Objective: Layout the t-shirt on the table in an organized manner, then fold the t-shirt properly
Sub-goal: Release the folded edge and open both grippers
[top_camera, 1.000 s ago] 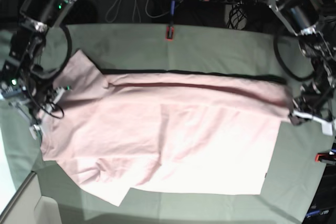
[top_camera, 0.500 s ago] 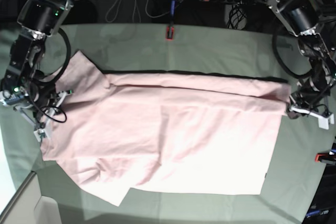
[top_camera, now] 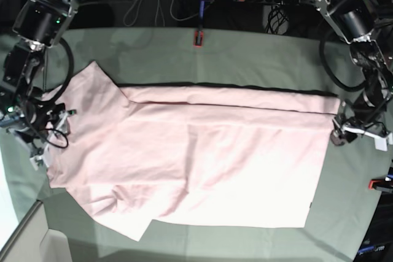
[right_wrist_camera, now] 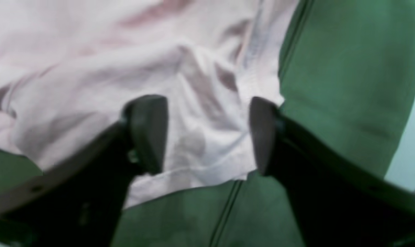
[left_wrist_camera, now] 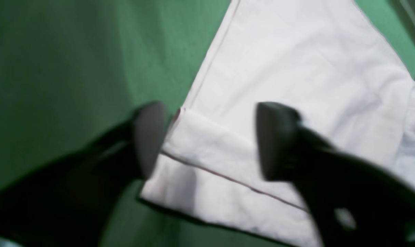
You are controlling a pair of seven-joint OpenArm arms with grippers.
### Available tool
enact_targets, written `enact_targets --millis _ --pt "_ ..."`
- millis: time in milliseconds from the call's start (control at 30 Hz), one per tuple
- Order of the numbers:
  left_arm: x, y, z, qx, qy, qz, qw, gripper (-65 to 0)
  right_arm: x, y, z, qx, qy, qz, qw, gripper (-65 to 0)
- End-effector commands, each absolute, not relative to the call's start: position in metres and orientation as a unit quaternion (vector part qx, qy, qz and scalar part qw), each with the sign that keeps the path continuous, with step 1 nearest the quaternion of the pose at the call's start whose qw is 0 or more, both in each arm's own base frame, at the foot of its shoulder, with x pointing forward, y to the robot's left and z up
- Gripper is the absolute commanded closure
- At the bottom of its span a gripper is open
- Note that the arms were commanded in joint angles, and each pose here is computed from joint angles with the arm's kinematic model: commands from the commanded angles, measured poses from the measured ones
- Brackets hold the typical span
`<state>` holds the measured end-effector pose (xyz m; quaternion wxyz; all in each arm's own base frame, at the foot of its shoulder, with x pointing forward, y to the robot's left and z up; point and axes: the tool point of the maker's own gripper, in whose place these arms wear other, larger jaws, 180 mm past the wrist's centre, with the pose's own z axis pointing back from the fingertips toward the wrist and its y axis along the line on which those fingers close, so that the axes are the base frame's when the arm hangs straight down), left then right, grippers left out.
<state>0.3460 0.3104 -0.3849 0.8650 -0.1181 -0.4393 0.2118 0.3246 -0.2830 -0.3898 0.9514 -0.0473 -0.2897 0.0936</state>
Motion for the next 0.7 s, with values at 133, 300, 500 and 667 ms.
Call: enact_targets --millis 133,300,500,667 --pt "0.33 0.316 -0.374 -0.098 -0.461 0.196 0.86 -48.5 0.317 -0.321 -0.375 -0.069 -0.313 0.034 0.947 -41.4" --pt "0.307 0.312 -0.405 -0.101 -0.434 0.213 0.87 -48.5 0.292 -0.33 -0.39 -0.07 -0.291 0.016 0.954 -41.4" --pt "0.295 0.311 -0.442 -0.116 -0.409 0.251 0.869 -48.5 0.271 -0.324 -0.408 -0.062 -0.269 0.016 0.961 -41.4" --pt "0.304 0.309 -0.447 -0.125 -0.406 0.259 0.867 -47.0 0.263 -0.324 -0.413 -0.062 -0.259 0.017 0.964 -41.4"
